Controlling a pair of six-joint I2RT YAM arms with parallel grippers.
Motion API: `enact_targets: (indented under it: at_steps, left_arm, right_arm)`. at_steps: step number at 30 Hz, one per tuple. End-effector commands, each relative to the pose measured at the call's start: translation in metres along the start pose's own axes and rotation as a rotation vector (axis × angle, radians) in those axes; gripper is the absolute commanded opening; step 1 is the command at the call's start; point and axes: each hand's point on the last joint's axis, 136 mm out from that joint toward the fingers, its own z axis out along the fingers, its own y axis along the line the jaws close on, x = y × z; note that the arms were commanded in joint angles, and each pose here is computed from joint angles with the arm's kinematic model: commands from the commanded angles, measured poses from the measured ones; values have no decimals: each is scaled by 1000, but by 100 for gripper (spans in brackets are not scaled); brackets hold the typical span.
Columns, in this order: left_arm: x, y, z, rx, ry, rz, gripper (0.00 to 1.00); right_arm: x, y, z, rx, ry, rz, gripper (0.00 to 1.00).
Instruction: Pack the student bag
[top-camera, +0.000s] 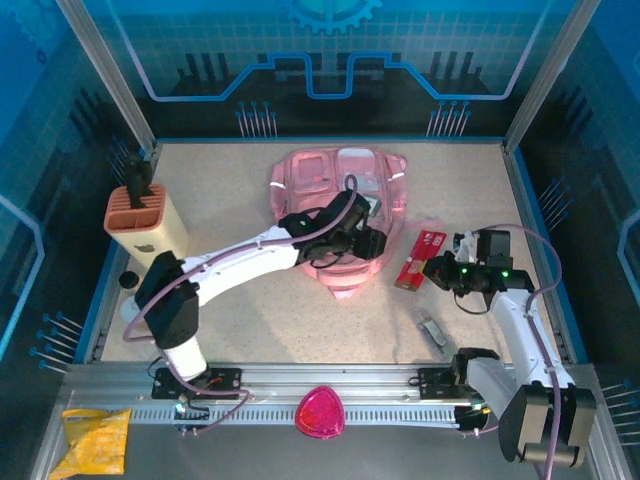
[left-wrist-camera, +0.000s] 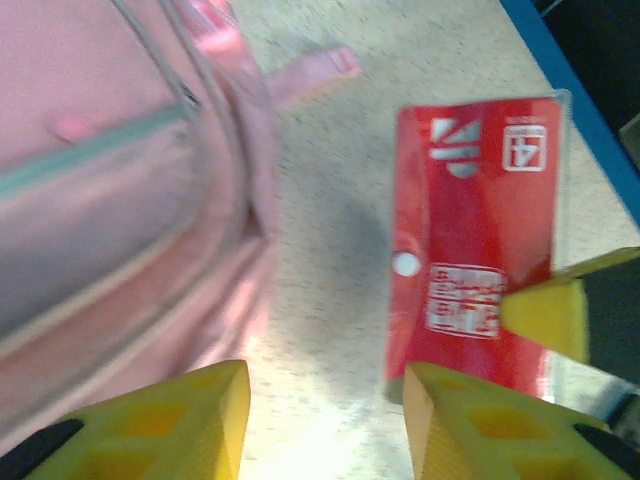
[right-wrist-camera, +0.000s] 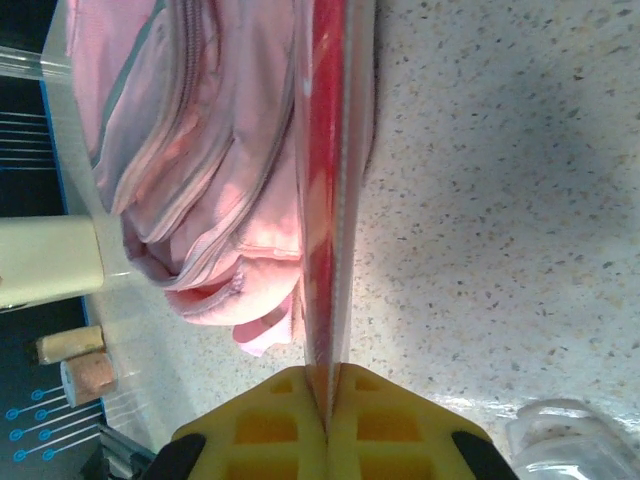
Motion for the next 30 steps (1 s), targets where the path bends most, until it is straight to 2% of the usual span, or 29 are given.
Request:
enact_targets:
  at_steps: [1, 5, 10, 21, 24, 26, 30]
  left_arm:
    - [14, 49, -6, -172, 58, 234, 49]
    - [12, 70, -4, -244, 69, 385, 55]
    - [10, 89, 16, -340, 100, 516, 62]
    - [19, 100, 56, -335, 177, 629, 75]
    - [11, 114, 60, -377, 174, 602, 74]
    - [12, 115, 63, -361, 190, 601, 67]
    - [4, 116, 66, -347, 171, 596, 61]
  right_arm:
    - [12, 22, -7, -62, 63, -43, 0]
    - [19, 31, -4, -71, 97, -78, 0]
    - [20, 30, 0, -71, 90, -75, 0]
    - [21, 27, 8, -77, 108, -68, 0]
    - [21, 27, 10, -82, 111, -66, 0]
    - [21, 27, 11, -83, 116, -67, 0]
    - [20, 26, 10, -74, 112, -73, 0]
